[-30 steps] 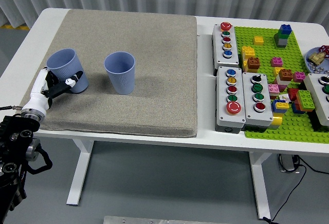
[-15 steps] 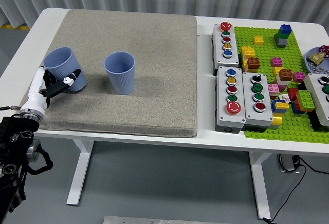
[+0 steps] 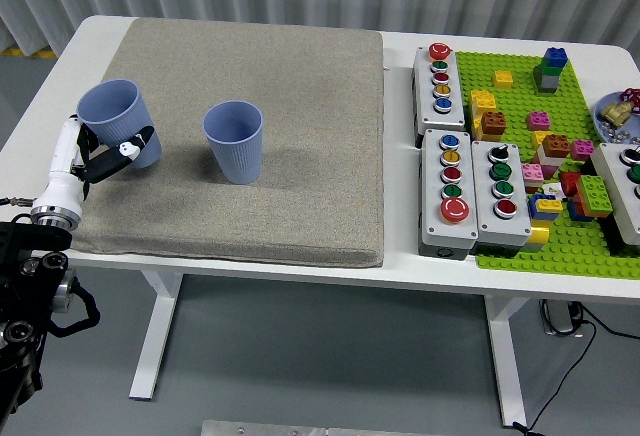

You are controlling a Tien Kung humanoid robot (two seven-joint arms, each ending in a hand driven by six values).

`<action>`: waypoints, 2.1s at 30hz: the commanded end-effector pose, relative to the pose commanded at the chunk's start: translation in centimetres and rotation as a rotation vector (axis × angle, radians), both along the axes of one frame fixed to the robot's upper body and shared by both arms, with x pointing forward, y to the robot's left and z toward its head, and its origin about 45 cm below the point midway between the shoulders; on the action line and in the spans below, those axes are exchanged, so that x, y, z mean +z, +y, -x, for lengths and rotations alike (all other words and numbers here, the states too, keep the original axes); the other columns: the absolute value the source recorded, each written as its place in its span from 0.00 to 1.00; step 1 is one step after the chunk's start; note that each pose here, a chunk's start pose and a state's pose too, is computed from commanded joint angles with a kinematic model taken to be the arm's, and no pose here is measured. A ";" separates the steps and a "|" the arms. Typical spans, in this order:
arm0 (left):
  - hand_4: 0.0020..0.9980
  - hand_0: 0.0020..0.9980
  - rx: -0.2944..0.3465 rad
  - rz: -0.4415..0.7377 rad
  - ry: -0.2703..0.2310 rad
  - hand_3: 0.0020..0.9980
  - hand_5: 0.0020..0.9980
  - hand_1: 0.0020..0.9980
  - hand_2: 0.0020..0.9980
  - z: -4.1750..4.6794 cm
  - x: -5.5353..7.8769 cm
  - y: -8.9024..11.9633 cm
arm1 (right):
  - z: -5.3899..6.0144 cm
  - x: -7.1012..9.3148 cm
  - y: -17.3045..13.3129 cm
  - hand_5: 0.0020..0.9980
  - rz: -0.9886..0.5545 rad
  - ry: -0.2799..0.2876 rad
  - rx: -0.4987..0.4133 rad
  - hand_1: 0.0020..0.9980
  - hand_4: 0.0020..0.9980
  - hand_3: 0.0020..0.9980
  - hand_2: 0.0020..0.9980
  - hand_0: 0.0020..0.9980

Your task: Pick cup pour cup place

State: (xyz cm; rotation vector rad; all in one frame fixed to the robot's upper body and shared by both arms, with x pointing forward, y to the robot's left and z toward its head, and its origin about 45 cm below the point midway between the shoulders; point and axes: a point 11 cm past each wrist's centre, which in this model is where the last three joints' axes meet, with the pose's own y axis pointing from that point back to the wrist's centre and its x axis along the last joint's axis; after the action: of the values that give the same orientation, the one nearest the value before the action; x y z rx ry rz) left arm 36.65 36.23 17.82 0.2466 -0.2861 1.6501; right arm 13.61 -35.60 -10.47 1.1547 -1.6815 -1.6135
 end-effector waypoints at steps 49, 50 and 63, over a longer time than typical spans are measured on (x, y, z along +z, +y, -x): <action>0.61 0.45 -0.199 -0.934 -0.160 0.78 0.15 0.52 0.64 -1.37 8.1 -4.9 | 0.2 0.1 -0.7 0.19 0.019 -0.004 -0.015 0.71 0.18 0.61 0.77 0.75; 0.61 0.45 -0.199 -0.938 -0.165 0.78 0.15 0.52 0.64 -1.40 8.2 -5.0 | 0.1 0.1 -0.8 0.19 0.019 -0.004 -0.015 0.71 0.18 0.61 0.77 0.75; 0.60 0.45 -0.226 -1.035 -0.184 0.77 0.13 0.52 0.63 -2.15 9.5 -5.4 | -0.3 0.3 -1.0 0.18 0.024 -0.016 -0.022 0.71 0.19 0.61 0.77 0.75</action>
State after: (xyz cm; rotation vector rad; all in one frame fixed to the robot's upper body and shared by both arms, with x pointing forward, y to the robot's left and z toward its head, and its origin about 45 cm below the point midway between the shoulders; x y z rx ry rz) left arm 38.81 30.79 27.37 0.8004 -1.2573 1.1735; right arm 13.89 -36.59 -10.21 1.1440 -1.7243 -1.5976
